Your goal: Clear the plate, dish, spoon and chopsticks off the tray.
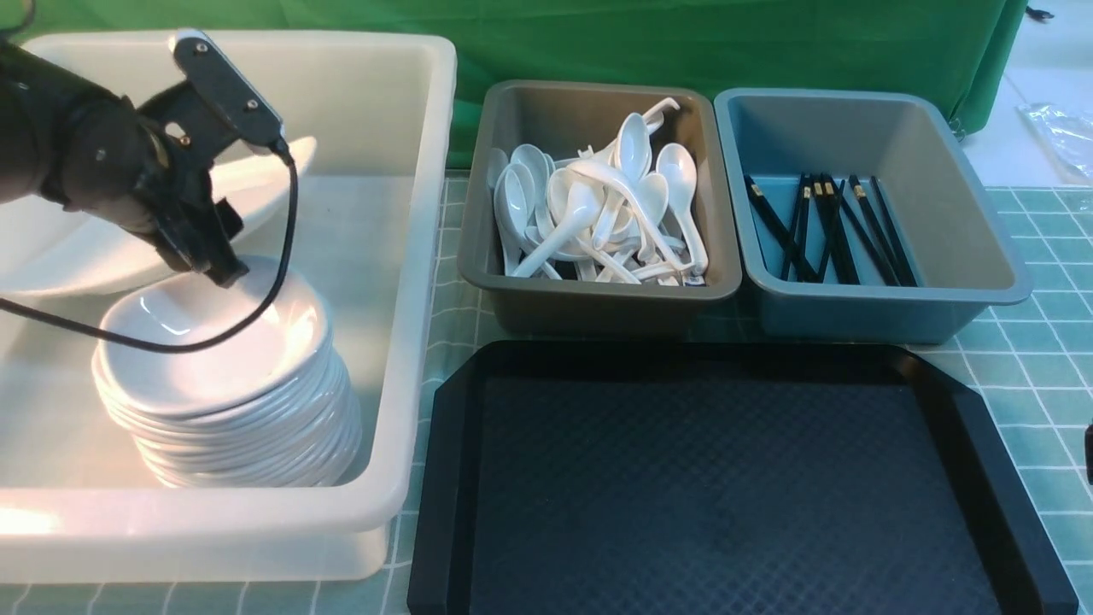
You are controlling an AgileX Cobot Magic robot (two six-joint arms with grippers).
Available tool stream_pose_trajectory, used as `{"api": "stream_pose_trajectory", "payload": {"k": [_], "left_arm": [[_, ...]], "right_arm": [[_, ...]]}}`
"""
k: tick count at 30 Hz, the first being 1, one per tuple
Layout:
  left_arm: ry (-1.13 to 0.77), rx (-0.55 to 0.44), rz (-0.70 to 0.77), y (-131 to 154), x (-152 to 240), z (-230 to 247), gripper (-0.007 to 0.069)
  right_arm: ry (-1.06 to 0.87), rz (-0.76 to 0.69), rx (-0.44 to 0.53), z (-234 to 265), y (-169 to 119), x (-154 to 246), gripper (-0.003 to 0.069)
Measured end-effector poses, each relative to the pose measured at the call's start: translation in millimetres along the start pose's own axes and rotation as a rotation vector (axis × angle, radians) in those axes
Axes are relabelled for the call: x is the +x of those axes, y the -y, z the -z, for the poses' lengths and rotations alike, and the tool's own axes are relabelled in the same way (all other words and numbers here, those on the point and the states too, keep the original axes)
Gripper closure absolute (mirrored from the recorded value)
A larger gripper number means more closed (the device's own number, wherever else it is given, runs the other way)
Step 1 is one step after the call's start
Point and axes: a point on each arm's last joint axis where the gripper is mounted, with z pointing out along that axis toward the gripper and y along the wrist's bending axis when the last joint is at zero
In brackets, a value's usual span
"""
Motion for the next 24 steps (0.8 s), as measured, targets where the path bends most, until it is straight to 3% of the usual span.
{"api": "stream_pose_trajectory", "payload": {"k": [7,13,15,20,24], "left_arm": [[0.042,0.007,0.021,-2.3,-3.8,13.8,0.0197],[0.163,0.002,0.113,-6.6,-15.9,56.7,0.0208],[0.262,0.041,0.224,-4.4,-24.1,90.7,0.0263],[0.598,0.117,0.389,17.7,-16.9,196.6,0.0554],[0.813,0.134,0.455,50.7,21.8,246.5,0.0612]], "right_arm": [[0.002,0.0,-0.002,0.0,-0.2,-0.2,0.0638],[0.016,0.001,-0.01,0.0,-0.9,-1.5,0.0638],[0.02,0.001,-0.013,0.0,-1.1,-1.8,0.0638],[0.022,0.006,-0.006,-0.4,-0.6,-1.7,0.0636],[0.018,0.016,0.003,-2.2,-0.1,-0.1,0.0634]]}}
